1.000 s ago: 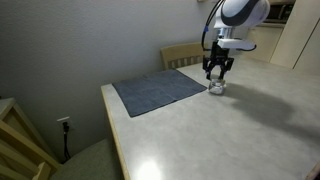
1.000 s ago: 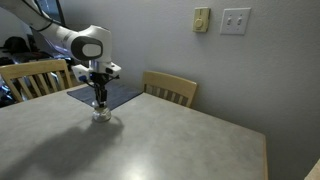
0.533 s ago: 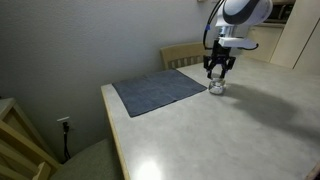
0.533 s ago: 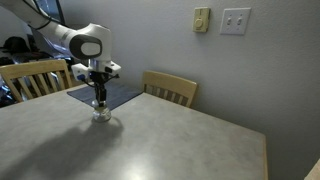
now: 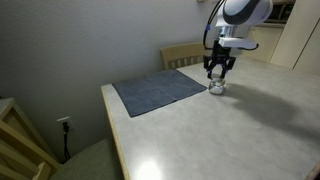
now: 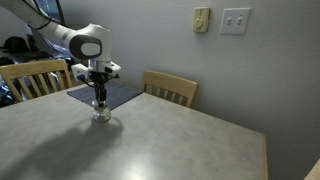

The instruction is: Put the lid on the bottle

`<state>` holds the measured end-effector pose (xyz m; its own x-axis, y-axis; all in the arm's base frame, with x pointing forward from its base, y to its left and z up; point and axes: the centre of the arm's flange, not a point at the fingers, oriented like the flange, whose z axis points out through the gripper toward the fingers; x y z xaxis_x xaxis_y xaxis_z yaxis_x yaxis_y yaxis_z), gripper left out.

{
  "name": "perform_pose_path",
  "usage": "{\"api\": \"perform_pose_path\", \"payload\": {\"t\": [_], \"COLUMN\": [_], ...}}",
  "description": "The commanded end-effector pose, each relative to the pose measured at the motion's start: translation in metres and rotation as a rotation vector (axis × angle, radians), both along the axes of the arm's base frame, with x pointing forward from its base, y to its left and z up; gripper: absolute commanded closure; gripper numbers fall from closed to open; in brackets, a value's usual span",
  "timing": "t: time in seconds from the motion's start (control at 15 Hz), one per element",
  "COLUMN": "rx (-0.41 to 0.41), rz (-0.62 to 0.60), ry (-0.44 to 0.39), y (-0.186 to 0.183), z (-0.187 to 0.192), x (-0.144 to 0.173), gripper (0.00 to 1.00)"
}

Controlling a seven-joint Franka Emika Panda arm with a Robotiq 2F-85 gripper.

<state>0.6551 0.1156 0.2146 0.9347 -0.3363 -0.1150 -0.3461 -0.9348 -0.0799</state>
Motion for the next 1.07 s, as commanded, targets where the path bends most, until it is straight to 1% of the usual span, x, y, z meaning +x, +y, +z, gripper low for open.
{"api": "perform_pose_path", "payload": {"t": [0.0, 0.07, 0.6, 0.8, 1.0], "rx": [0.0, 0.0, -0.142, -0.165, -0.155], "rz": [0.0, 0.0, -0.141, -0.168, -0.197], "ry": [0.0, 0.0, -0.023, -0.025, -0.032], "y": [0.0, 0.0, 0.006, 0.007, 0.004], "z": [0.0, 0.0, 0.013, 0.014, 0.016], "x": [0.0, 0.0, -0.012, -0.015, -0.019], "gripper": [0.31, 0.56, 0.56, 0.56, 0.56]}}
